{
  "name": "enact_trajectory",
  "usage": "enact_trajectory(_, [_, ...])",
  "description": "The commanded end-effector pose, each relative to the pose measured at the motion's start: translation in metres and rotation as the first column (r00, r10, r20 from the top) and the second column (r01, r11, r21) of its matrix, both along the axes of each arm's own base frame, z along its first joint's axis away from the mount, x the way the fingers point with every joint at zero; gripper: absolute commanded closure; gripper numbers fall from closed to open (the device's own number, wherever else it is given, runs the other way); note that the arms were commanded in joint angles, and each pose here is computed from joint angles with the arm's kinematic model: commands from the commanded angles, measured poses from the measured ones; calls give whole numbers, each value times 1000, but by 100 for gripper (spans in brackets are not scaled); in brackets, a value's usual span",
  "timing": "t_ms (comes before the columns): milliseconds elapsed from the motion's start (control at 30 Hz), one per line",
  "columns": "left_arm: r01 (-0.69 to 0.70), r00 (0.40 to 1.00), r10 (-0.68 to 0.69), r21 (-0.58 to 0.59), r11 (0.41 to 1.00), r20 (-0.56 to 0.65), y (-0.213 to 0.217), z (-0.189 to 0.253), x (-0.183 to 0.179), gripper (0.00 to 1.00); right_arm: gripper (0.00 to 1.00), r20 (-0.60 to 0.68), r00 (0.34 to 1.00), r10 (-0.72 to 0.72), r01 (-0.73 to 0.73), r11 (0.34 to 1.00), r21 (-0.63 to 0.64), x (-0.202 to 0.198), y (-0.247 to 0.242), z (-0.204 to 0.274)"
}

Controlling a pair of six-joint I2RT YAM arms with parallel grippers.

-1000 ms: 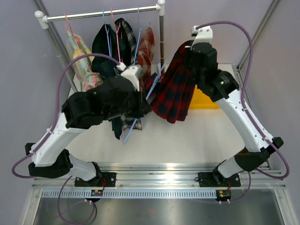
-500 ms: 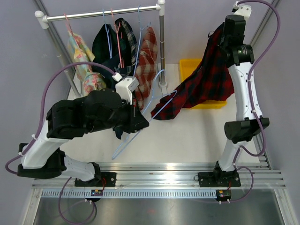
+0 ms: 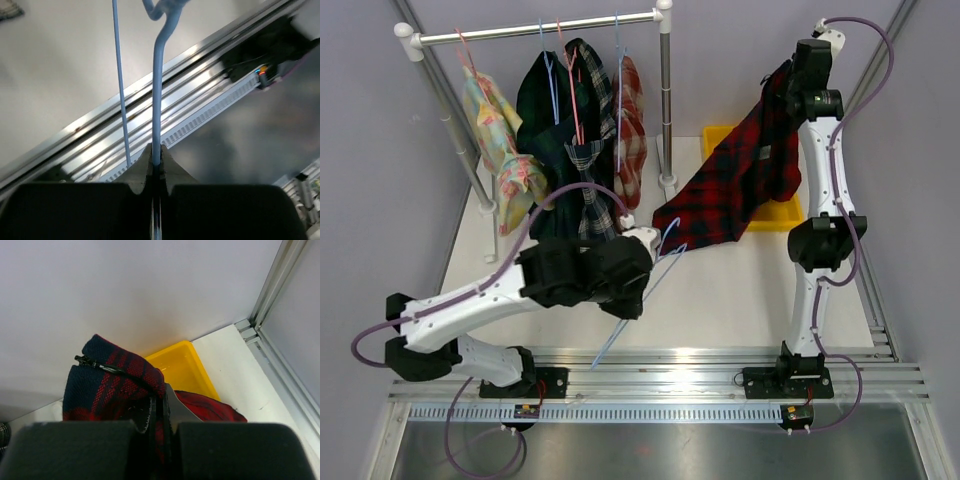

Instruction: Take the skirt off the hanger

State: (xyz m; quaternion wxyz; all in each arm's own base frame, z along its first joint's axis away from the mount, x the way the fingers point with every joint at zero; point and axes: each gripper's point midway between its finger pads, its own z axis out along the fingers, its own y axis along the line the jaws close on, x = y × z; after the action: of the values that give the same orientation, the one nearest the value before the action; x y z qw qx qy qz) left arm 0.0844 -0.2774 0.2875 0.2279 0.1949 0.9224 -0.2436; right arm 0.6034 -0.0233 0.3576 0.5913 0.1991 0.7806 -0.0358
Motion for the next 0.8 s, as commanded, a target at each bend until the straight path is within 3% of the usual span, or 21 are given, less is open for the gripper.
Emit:
enact_trajectory(0, [-3, 999, 5, 37, 999, -45, 1, -17, -5, 100, 100, 195, 977, -89, 74, 994, 83, 11, -36, 48])
enact_trajectory(67, [-6, 1000, 5, -41, 999, -28, 3, 4, -8, 100, 100, 147, 983, -106, 84, 986, 146, 17, -48, 22])
enact_trajectory(133, [5, 1000, -7, -224, 975, -8, 9, 41, -18, 100, 100, 112, 988, -105, 82, 978, 191, 21, -60, 0])
enact_trajectory(200, [-17, 1000, 18, -272, 962, 3, 21, 53, -18, 100, 100, 108, 992, -73, 49, 977, 210, 26, -57, -8])
enact_trajectory(267, [-27, 1000, 30, -263, 964, 6, 29, 53, -19, 100, 100, 105, 994, -25, 0, 973, 229, 29, -48, -14])
enact_trajectory(400, [-145, 984, 161, -190, 971, 76, 40, 47, 7, 100, 100, 211, 939, 271, -324, 904, 280, 31, 10, 7])
enact_trajectory(500, [-216, 945, 257, -204, 955, 203, 36, 77, 38, 100, 100, 212, 873, 439, -486, 823, 296, 23, 53, -6])
enact_trajectory(567, [-268, 892, 322, -202, 942, 316, 29, 104, 67, 100, 99, 191, 852, 488, -523, 808, 272, 18, 73, -11])
enact_trajectory(600, [-266, 875, 316, -181, 947, 368, 27, 112, 78, 100, 86, 143, 852, 504, -523, 807, 273, 14, 77, -20])
enact_trajectory(633, [-277, 859, 323, -171, 946, 397, 25, 119, 88, 100, 52, 103, 863, 494, -502, 816, 287, 11, 76, -28])
enact_trajectory(667, [-309, 837, 352, -171, 936, 419, 24, 127, 105, 100, 1, 55, 877, 477, -469, 828, 307, 9, 74, -38])
enact_trajectory(700, [-320, 817, 372, -190, 928, 442, 13, 141, 119, 100, 0, -56, 907, 417, -376, 862, 341, 0, 63, -62])
enact_trajectory(767, [-342, 787, 389, -186, 921, 479, 14, 152, 144, 100, 1, -123, 916, 382, -313, 871, 379, -12, 59, -75])
